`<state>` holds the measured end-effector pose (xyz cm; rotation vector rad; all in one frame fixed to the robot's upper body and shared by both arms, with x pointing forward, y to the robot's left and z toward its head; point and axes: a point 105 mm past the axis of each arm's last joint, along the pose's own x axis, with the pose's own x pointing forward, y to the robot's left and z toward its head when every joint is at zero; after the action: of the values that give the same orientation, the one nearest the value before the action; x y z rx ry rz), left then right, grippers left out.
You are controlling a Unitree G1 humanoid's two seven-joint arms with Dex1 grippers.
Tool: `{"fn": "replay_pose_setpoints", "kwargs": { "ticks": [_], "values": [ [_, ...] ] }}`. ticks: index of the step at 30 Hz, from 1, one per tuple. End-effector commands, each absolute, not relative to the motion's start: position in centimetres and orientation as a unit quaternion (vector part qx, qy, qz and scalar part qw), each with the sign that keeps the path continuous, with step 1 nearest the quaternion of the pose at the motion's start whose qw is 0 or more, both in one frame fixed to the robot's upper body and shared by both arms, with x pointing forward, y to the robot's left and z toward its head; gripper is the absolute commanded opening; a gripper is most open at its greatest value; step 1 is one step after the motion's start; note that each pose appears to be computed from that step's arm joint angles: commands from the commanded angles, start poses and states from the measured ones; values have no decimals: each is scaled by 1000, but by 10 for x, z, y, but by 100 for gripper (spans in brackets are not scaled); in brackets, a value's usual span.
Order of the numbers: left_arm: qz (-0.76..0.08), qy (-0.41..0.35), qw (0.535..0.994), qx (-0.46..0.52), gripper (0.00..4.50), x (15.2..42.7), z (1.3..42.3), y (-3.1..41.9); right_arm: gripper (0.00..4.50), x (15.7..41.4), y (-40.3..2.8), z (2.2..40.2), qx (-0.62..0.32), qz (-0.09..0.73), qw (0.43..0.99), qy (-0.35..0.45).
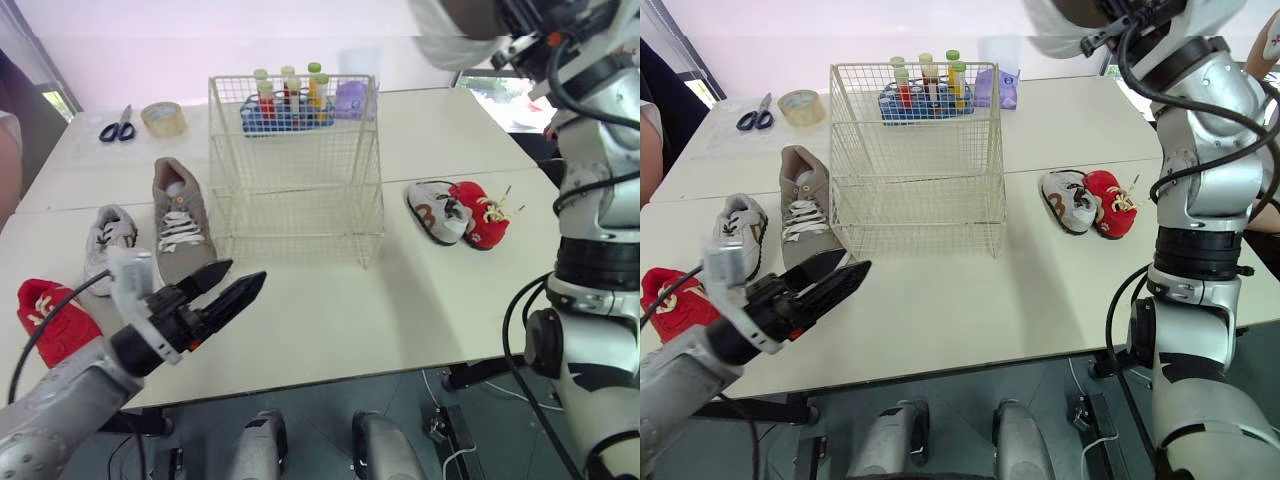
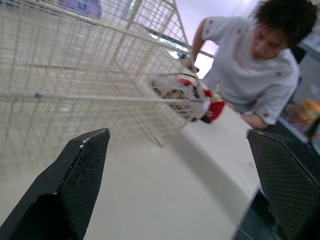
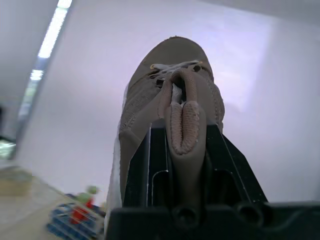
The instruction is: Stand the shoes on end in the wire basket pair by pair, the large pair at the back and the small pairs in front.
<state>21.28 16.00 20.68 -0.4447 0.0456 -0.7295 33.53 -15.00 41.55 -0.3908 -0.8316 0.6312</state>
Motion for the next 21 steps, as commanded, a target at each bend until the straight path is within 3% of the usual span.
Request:
{"fn": "replay_pose_setpoints", "kwargs": {
  "ticks": [1,5,11,21],
  "values": [
    [-338,-54,909,-236,450,212,246,182,15,305,-129,432,-214,388,792,-420],
    [-324,-121,903,-256,450,214,282,197,15,291,-105,405,-231,497,756,-360],
    [-293,-192,890,-291,450,227,318,216,15,279,-95,389,-235,553,726,-334],
    [-299,-182,891,-290,450,256,320,205,15,260,-76,378,-228,594,694,-338]
  ]
}}
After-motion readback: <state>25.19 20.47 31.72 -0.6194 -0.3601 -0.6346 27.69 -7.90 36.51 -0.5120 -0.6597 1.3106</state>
